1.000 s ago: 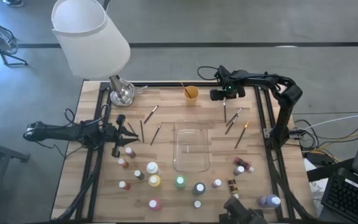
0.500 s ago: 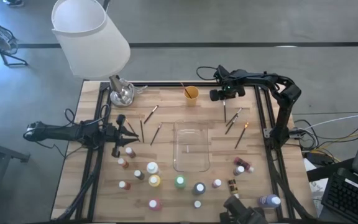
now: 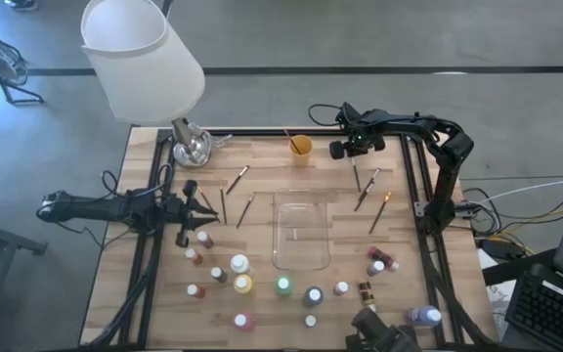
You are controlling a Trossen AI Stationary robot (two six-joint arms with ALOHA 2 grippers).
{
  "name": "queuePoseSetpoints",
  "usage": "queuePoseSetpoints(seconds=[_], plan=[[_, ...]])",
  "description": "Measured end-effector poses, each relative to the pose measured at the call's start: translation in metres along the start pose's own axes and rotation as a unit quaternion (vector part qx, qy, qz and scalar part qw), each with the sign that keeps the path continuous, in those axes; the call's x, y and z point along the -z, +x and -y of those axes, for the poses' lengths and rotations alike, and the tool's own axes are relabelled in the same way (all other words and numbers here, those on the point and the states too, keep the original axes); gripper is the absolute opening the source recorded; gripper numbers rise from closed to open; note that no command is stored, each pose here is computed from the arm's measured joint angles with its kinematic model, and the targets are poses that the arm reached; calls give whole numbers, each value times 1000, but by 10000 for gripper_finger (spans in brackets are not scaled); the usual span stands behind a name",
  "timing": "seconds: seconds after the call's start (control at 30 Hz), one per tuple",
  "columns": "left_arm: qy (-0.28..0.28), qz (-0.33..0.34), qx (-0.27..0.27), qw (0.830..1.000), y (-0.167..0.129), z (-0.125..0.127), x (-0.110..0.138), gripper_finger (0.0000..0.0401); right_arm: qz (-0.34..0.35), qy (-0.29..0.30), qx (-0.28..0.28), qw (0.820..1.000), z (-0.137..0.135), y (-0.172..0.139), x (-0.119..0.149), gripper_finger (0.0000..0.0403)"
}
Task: Pick & Place Paint Supplies
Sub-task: Put the silver paint brush into the yellow cup
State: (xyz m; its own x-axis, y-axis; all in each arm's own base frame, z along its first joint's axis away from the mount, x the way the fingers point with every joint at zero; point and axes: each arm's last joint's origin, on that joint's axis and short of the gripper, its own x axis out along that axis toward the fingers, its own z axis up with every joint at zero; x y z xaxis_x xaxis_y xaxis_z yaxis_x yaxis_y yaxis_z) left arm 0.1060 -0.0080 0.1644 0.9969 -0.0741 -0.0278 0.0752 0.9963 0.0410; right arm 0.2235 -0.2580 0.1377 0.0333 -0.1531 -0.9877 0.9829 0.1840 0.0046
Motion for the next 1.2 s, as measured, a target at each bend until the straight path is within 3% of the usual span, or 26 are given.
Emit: queuePoseSetpoints(seconds=[0.83, 1.03, 1.2], plan=[[0, 0, 0, 1000, 0, 0, 0, 74, 61, -74, -28, 995, -17, -32, -22, 8], [0, 0, 0, 1000, 0, 0, 0, 74, 88, -116, -45, 988, -30, -50, -22, 8], [0, 0, 0, 1000, 0, 0, 0, 74, 145, -147, -74, 976, -38, -83, -18, 8]])
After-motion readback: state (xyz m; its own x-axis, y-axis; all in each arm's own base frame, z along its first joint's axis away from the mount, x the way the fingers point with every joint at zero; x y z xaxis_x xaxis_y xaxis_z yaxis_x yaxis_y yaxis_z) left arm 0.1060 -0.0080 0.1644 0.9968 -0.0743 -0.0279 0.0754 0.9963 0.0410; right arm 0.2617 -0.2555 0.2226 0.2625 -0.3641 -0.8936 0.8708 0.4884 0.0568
